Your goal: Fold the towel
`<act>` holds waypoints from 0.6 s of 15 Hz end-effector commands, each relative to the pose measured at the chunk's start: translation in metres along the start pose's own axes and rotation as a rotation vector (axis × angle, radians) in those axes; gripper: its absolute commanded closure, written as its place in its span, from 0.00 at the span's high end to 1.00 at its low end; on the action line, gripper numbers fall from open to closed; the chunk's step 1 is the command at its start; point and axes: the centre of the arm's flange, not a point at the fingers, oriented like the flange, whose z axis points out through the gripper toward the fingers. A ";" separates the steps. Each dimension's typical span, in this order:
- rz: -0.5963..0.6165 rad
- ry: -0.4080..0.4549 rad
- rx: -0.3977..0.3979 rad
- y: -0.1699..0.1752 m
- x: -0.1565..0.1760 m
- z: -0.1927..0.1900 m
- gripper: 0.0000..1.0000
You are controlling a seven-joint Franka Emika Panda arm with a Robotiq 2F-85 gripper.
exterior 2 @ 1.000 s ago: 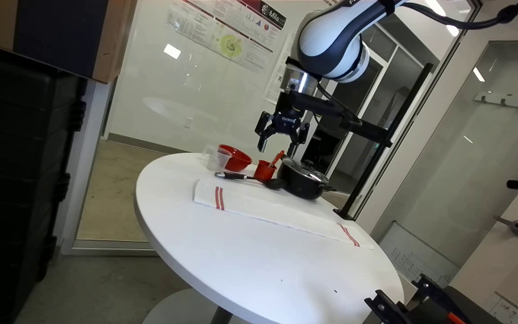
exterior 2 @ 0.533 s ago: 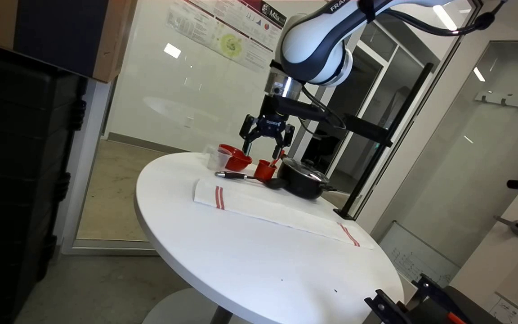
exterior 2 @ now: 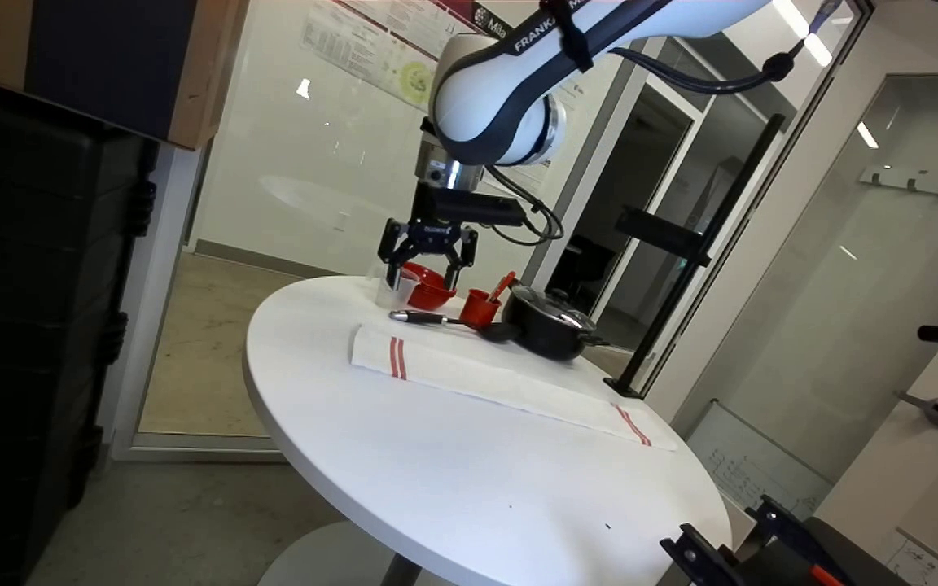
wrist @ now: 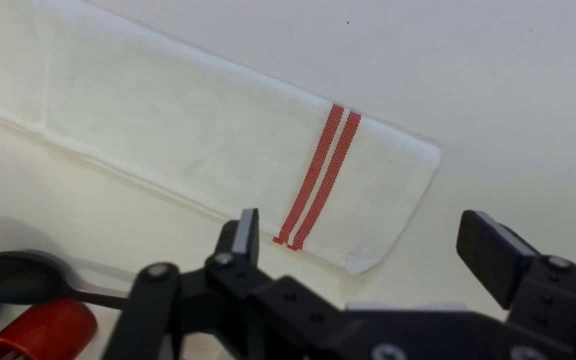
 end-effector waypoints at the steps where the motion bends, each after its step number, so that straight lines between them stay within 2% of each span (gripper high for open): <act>1: -0.043 -0.003 -0.103 -0.043 0.026 0.029 1.00; 4: -0.070 -0.009 -0.157 -0.063 0.032 0.048 1.00; 9: -0.069 -0.035 -0.220 -0.074 0.047 0.073 1.00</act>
